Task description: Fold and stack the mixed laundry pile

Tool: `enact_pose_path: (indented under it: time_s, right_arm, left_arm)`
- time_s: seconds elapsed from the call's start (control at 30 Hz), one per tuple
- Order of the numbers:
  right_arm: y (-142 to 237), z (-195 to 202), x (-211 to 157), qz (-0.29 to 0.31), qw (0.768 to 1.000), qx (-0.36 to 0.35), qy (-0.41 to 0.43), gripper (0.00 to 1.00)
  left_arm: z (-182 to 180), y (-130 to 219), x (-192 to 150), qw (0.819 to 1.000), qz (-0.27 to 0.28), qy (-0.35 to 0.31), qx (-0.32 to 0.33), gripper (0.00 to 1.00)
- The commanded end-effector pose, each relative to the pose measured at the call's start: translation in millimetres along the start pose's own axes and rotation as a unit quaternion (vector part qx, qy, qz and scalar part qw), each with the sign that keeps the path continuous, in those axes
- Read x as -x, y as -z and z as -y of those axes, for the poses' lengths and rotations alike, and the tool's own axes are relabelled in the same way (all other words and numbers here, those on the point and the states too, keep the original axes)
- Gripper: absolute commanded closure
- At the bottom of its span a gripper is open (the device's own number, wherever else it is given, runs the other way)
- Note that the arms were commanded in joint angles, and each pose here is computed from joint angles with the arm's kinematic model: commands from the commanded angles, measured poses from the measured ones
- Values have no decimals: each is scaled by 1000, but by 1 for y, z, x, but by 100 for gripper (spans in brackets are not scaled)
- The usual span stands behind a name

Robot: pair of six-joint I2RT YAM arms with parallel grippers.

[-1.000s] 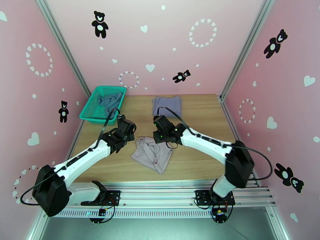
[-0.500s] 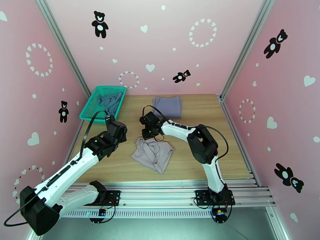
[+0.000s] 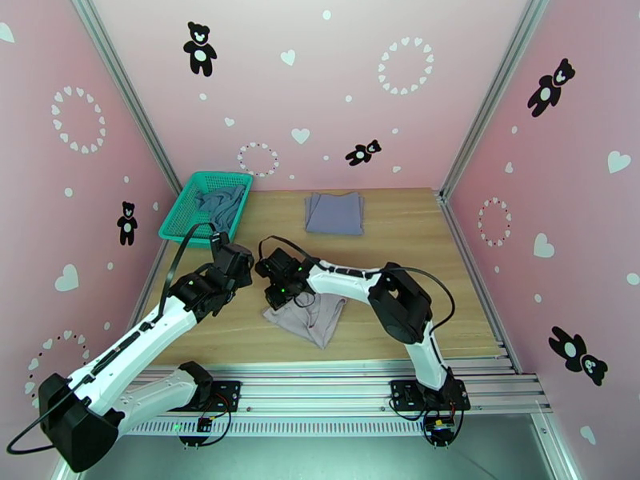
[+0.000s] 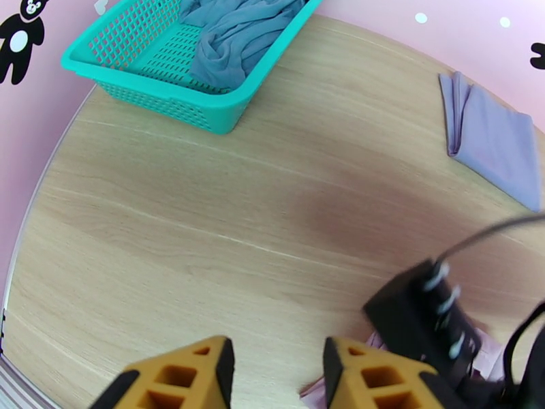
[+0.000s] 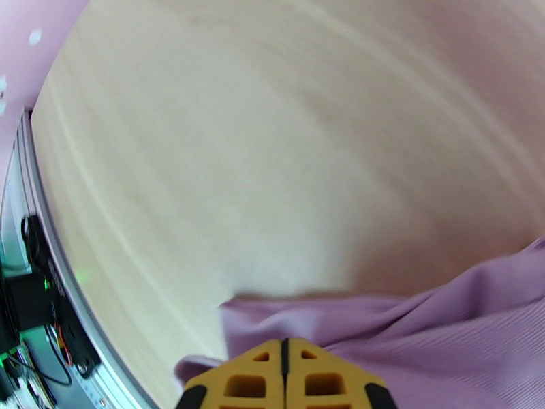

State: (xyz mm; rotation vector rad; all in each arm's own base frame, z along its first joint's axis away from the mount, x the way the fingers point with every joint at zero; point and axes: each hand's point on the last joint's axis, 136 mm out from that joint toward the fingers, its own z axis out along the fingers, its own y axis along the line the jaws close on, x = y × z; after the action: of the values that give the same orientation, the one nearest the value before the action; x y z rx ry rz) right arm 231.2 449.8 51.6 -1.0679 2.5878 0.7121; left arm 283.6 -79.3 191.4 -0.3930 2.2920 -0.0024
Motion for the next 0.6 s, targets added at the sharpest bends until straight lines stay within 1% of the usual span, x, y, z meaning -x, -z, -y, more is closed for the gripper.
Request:
enact_pose_path:
  time_s: [0.0, 0.1, 0.2, 0.27, 0.43, 0.57]
  right_arm:
    - [16, -10, -8, 6, 1000, -13, 6, 95]
    - [26, -17, -14, 11, 1000, -17, 8, 95]
    - [42, -21, -15, 25, 1000, -17, 5, 95]
    - [58, -19, -17, 37, 999, -26, 0, 95]
    - [94, 3, -37, 54, 996, -64, -22, 95]
    - [93, 22, -53, 43, 995, -76, -38, 95]
  left_arm:
    - [-3, 4, 0, 1000, -2, 1, -5, 58]
    - [-3, 4, -2, 1000, -6, -2, -5, 58]
    - [2, 1, -7, 1000, -21, -5, -14, 58]
    - [9, -2, -16, 999, -44, -9, -29, 57]
    - [38, -11, -55, 987, -132, -13, -91, 47]
    - [64, -18, -85, 974, -183, -14, -133, 46]
